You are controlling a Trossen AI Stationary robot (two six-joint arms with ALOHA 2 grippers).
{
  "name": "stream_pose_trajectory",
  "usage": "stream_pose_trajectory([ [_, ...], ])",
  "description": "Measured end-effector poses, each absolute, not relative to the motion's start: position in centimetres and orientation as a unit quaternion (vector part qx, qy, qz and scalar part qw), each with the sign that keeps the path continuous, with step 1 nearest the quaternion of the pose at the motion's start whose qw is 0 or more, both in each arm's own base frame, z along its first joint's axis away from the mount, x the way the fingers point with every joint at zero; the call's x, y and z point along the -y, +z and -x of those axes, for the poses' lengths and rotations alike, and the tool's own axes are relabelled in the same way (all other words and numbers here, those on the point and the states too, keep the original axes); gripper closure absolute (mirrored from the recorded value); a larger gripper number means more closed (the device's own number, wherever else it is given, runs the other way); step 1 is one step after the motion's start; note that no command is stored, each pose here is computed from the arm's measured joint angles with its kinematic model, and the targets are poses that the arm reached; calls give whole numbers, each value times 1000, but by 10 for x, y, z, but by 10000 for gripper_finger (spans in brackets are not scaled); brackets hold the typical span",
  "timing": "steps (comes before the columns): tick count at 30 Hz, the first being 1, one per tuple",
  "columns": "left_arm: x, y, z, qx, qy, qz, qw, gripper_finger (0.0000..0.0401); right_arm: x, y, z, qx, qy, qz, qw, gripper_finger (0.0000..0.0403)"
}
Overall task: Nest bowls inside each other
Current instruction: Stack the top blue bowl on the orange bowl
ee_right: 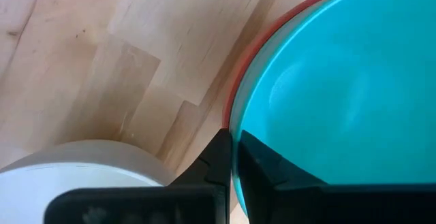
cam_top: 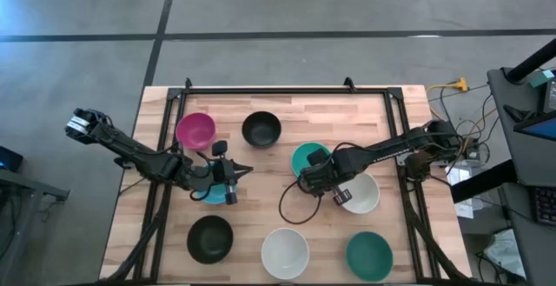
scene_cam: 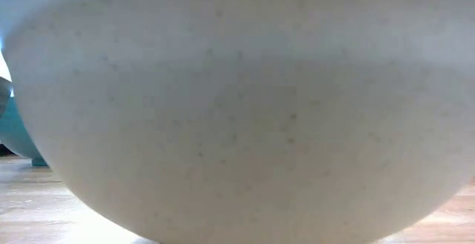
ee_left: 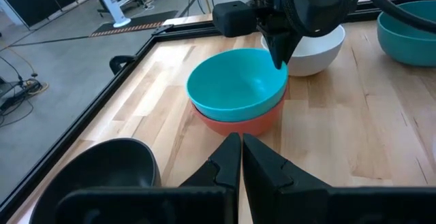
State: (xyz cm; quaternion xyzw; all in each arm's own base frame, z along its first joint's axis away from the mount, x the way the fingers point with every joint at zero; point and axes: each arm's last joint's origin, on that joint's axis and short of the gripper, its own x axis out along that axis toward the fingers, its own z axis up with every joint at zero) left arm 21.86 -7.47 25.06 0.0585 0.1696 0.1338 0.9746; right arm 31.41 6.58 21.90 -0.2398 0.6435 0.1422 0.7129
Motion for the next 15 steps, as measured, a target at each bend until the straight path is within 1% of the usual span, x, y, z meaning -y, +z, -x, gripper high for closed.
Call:
stream_pose_trajectory([
  [15, 75, 251, -219, -169, 133, -58, 975, 401, -66, 209, -312, -640, 148, 246, 712, 390],
])
